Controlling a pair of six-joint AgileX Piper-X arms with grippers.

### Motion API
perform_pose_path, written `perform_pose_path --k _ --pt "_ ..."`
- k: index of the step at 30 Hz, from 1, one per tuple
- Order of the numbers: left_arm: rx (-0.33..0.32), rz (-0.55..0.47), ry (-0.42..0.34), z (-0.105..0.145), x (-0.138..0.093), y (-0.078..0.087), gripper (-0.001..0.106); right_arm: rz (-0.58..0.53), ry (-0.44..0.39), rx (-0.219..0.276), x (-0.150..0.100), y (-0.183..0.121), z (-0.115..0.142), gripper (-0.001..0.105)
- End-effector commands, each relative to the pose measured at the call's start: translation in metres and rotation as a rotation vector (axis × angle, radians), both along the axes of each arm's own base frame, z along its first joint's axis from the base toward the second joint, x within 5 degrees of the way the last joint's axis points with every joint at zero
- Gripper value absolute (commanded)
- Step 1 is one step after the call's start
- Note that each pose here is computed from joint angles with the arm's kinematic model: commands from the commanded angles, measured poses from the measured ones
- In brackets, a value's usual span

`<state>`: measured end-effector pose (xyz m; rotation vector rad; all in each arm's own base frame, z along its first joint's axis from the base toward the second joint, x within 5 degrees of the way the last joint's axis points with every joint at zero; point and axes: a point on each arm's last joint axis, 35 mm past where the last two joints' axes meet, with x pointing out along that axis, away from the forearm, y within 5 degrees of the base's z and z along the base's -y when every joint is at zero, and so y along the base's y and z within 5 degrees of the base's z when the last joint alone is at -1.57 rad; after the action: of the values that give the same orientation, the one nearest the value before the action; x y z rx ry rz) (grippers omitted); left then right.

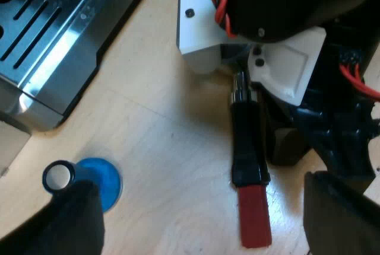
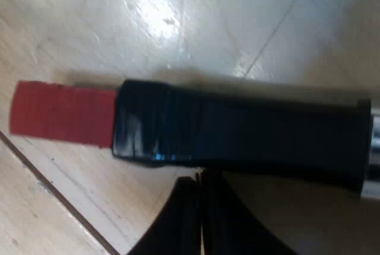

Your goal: Put the handle in the coffee machine

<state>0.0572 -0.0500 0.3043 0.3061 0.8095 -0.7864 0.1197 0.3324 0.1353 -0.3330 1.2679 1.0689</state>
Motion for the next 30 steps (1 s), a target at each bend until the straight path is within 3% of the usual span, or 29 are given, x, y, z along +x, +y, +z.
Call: perform_pose_path --k 1,8,18,30 --pt "0.005 0.015 -0.006 0.002 0.000 0.001 0.071 0.008 0.023 -0.019 -0.002 -0.002 0.001 0.000" --pt "0.005 0.015 -0.006 0.002 0.000 0.001 0.071 0.014 0.060 -0.090 -0.009 -0.015 0.016 0.000" --pt "-0.001 0.015 -0.013 0.003 0.000 0.000 0.071 0.002 0.009 -0.102 -0.019 -0.040 0.067 0.000" --pt "-0.032 0.010 -0.044 0.006 0.003 -0.002 0.071 -0.125 -0.286 -0.068 -0.019 -0.075 0.131 0.000"
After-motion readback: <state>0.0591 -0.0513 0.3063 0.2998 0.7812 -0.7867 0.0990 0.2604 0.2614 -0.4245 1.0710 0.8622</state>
